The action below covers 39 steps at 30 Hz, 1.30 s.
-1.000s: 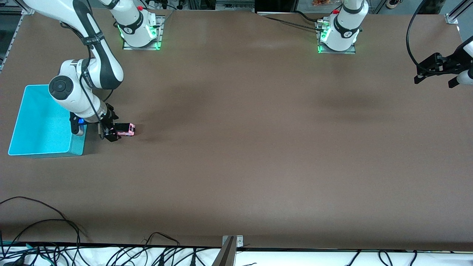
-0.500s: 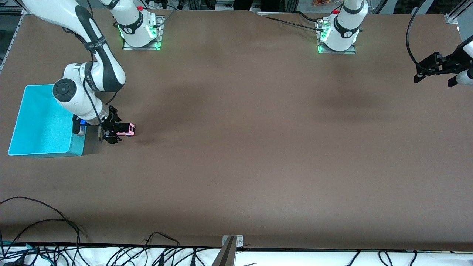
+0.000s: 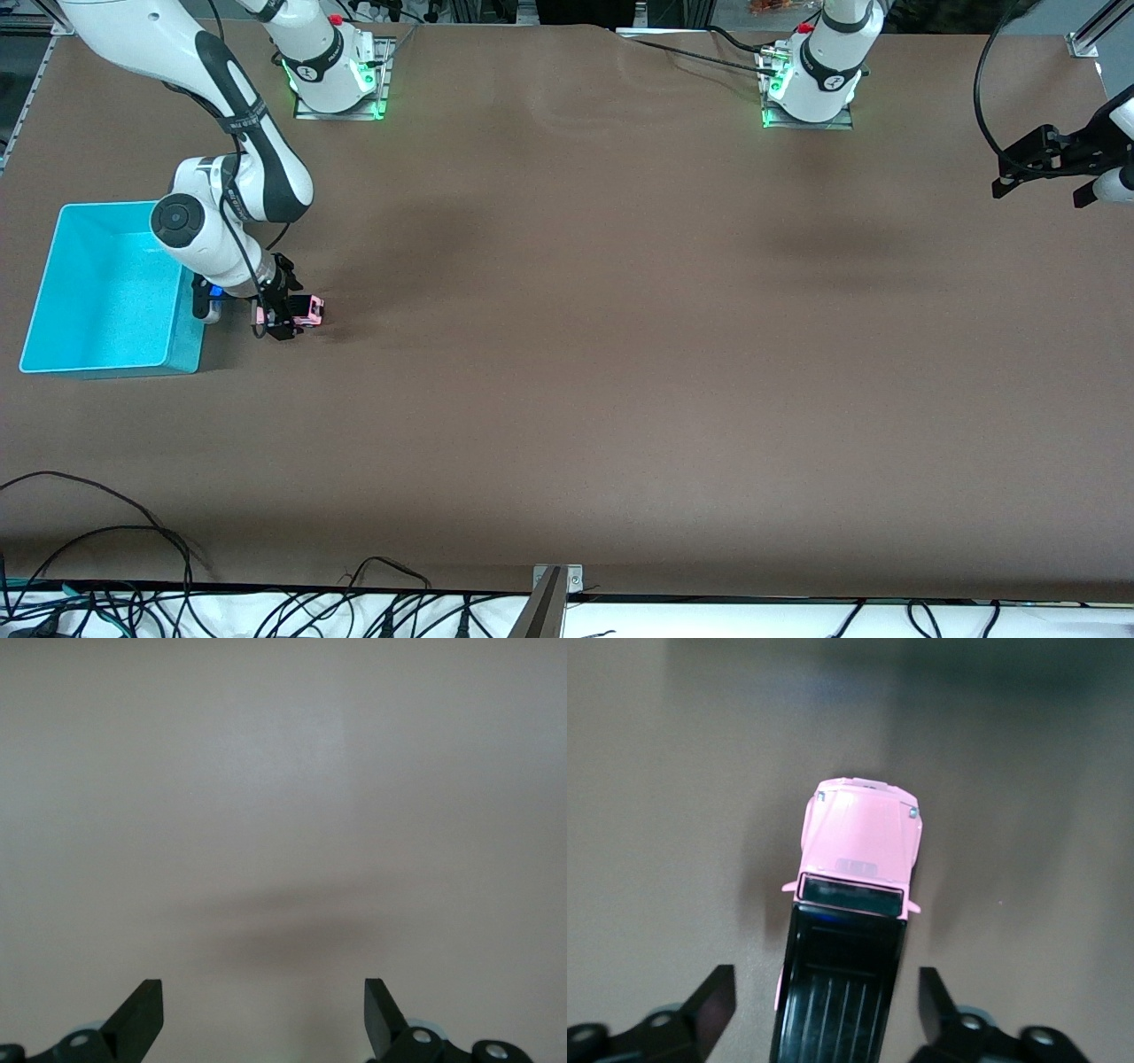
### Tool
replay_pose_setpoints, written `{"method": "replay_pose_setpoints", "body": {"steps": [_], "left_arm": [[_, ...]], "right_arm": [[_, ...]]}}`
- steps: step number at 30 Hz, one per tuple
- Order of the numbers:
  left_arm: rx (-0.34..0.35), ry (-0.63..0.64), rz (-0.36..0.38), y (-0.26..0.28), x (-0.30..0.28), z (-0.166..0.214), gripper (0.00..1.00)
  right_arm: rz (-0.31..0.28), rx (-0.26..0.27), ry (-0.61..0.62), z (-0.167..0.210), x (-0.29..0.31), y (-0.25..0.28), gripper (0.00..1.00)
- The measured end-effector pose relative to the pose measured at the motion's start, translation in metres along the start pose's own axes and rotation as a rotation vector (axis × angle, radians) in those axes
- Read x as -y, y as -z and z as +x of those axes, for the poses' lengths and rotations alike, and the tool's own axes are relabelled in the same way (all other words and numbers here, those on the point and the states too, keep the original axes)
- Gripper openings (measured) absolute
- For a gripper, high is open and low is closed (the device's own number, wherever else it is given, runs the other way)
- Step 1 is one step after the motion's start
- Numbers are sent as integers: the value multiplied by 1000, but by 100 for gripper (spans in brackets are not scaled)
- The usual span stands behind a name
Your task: Wind and store pink jeep toy
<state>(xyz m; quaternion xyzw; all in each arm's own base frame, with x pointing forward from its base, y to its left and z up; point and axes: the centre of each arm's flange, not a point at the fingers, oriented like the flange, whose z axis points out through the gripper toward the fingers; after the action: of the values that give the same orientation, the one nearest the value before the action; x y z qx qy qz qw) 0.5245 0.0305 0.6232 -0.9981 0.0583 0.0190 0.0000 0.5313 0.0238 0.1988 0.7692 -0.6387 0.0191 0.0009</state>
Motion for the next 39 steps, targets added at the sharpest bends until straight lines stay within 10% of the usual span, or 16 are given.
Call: {"method": "replay_pose_setpoints", "body": {"steps": [10,25,39], "left_arm": [[2,12,-1,0,6,-1,100],[4,14,-1,0,6,-2,100],[5,14,-2,-1,6,-2,100]], "right_arm": [[9,-1,-3,0,1,0,52],[2,-4,-4,3,8,27,52],[-152,-1,23,28,33,100,52]]}}
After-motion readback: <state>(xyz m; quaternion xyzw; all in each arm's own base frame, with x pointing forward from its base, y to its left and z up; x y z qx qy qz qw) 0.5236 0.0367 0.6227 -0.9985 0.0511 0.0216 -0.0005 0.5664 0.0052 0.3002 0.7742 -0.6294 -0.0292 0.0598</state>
